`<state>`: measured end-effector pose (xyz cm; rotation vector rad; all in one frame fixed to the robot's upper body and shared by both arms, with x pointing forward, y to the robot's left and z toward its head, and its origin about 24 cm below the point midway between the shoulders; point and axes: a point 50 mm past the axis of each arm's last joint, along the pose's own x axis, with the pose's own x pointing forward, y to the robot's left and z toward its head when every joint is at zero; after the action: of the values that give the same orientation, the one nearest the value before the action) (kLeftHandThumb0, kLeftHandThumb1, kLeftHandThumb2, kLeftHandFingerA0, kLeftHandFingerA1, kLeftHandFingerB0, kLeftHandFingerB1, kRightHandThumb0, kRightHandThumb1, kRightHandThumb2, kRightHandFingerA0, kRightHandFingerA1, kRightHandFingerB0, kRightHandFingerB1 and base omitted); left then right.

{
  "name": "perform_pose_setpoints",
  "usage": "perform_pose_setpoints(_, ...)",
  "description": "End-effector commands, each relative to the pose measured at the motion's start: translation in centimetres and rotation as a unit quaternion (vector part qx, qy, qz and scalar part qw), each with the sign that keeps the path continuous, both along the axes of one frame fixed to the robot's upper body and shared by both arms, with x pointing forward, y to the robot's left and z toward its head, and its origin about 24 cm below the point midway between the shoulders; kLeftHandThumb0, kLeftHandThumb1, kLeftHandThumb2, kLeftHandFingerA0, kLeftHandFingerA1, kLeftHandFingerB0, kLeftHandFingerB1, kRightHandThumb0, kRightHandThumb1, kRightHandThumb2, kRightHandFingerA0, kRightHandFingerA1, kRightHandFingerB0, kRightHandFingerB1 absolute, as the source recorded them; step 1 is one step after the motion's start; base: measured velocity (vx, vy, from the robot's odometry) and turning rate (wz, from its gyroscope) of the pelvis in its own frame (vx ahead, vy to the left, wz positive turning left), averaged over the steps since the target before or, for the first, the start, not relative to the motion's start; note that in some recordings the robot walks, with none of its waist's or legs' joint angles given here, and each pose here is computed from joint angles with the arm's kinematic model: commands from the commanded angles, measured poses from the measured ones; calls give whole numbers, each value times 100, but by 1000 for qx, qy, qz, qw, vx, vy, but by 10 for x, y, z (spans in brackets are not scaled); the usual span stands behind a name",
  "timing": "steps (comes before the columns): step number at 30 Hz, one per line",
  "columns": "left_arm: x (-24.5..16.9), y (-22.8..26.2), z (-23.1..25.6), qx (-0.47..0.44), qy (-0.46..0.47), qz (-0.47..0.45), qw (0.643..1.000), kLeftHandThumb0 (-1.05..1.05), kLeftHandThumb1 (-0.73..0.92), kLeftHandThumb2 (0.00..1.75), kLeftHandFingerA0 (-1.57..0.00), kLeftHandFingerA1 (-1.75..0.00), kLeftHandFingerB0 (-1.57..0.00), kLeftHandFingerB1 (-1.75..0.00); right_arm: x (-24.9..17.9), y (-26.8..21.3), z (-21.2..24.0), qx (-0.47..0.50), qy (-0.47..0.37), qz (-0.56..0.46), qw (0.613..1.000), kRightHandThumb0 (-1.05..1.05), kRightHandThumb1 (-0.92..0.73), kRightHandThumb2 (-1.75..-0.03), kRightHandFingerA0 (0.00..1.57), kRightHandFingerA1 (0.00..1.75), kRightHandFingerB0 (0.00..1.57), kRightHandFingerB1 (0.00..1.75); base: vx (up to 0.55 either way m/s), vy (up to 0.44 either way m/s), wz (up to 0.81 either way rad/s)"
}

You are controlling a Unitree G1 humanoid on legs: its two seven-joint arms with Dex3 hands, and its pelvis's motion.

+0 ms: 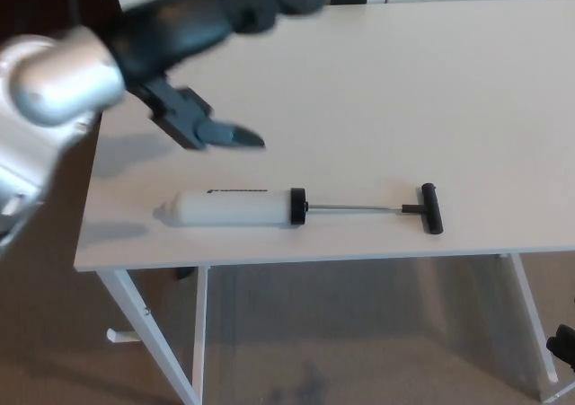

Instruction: The robot walks towards a desk on which an air pump is kept in the middle. It lifts it up and holds it with its left hand and uses its right hand to compress it by pushing its handle inwards.

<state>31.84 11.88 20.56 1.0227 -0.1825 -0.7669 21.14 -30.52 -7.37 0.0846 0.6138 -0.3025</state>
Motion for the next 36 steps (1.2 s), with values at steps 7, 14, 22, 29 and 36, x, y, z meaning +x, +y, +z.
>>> perform_pose_setpoints(7, 17, -10, -54, 228, 92, 81, 966, -43, 32, 67, 0, -16, -3, -15, 0, -8, 7, -12, 2, 15, 1000, -15, -58, -57, 70, 55, 45, 41, 0, 0, 0)
perform_pose_setpoints(14, 17, -8, -62, 238, 104, 81, 962, -45, 31, 70, 0, -24, -3, -20, 4, -6, 10, -11, -5, 24, 1000, -14, -57, -56, 69, 55, 44, 41, 0, 0, 0)
perform_pose_setpoints(22, 16, -5, -69, 233, 114, 93, 961, -46, 31, 71, -1, -27, -3, -22, 5, -1, 9, -14, -1, 37, 999, -15, -57, -56, 72, 55, 46, 41, 0, 0, 0)
perform_pose_setpoints(29, 14, -9, -70, 235, 105, 89, 962, -48, 32, 72, -2, -32, -3, -22, 7, -1, 10, 0, -7, 42, 999, -17, -55, -56, 70, 57, 44, 42, 0, 0, 0)
perform_pose_setpoints(36, 5, -14, -84, 212, 98, 95, 968, -24, 24, 83, -11, -53, -8, -50, 8, 1, 11, 1, -6, 49, 999, -18, -57, -56, 73, 56, 46, 42, 0, 0, 0)
